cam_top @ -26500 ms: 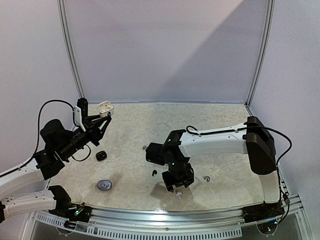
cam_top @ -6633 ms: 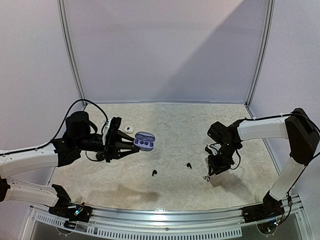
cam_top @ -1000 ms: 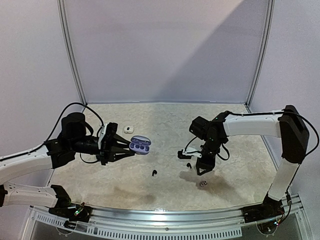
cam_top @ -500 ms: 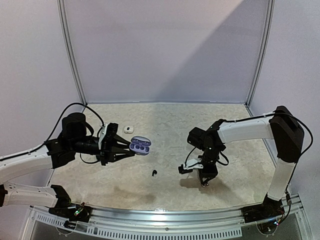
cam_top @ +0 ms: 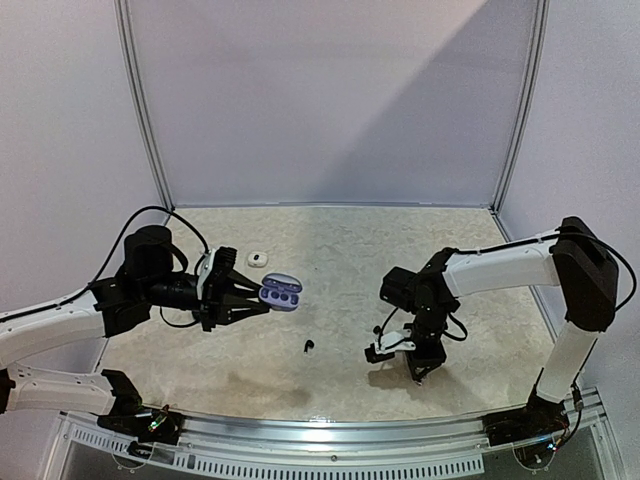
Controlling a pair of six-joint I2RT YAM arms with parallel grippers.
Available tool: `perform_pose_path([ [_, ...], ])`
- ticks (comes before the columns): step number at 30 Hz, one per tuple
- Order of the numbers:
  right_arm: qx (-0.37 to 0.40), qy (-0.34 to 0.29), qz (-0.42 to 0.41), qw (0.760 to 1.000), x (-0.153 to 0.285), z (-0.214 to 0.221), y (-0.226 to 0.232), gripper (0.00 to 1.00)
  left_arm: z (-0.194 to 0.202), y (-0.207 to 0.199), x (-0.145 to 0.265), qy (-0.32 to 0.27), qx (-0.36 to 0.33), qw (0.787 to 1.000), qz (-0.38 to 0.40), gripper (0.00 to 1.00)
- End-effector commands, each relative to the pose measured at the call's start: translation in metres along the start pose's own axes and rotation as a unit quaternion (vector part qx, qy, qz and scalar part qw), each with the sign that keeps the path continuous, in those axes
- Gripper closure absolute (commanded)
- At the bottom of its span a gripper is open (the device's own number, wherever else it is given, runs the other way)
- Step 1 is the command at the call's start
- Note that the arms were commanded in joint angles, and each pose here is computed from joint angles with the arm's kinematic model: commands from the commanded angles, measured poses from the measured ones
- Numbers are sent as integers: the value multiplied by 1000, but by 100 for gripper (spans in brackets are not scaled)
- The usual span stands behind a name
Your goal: Insert the wireless bluetooth earbuds into the charging case
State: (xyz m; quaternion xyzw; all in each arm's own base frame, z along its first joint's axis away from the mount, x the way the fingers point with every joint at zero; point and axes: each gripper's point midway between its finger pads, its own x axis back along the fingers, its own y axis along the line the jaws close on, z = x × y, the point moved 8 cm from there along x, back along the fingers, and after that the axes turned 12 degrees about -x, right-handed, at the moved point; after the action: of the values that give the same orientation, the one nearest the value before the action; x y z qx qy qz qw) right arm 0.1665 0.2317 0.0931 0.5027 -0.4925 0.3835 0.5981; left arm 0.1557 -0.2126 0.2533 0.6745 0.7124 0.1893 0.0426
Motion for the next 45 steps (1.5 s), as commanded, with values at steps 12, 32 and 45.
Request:
perform_pose_path([
  [12, -9, 32, -10, 999, -6, 18, 13, 77, 7, -1, -1, 13, 4, 1000, 5, 100],
  [32, -132, 43, 86, 986, -2, 12, -8, 87, 7, -1, 1, 11, 1, 1000, 4, 100],
  [45, -344, -35, 192, 918, 25, 3, -30, 95, 8, -3, 1, 12, -1, 1000, 2, 100],
])
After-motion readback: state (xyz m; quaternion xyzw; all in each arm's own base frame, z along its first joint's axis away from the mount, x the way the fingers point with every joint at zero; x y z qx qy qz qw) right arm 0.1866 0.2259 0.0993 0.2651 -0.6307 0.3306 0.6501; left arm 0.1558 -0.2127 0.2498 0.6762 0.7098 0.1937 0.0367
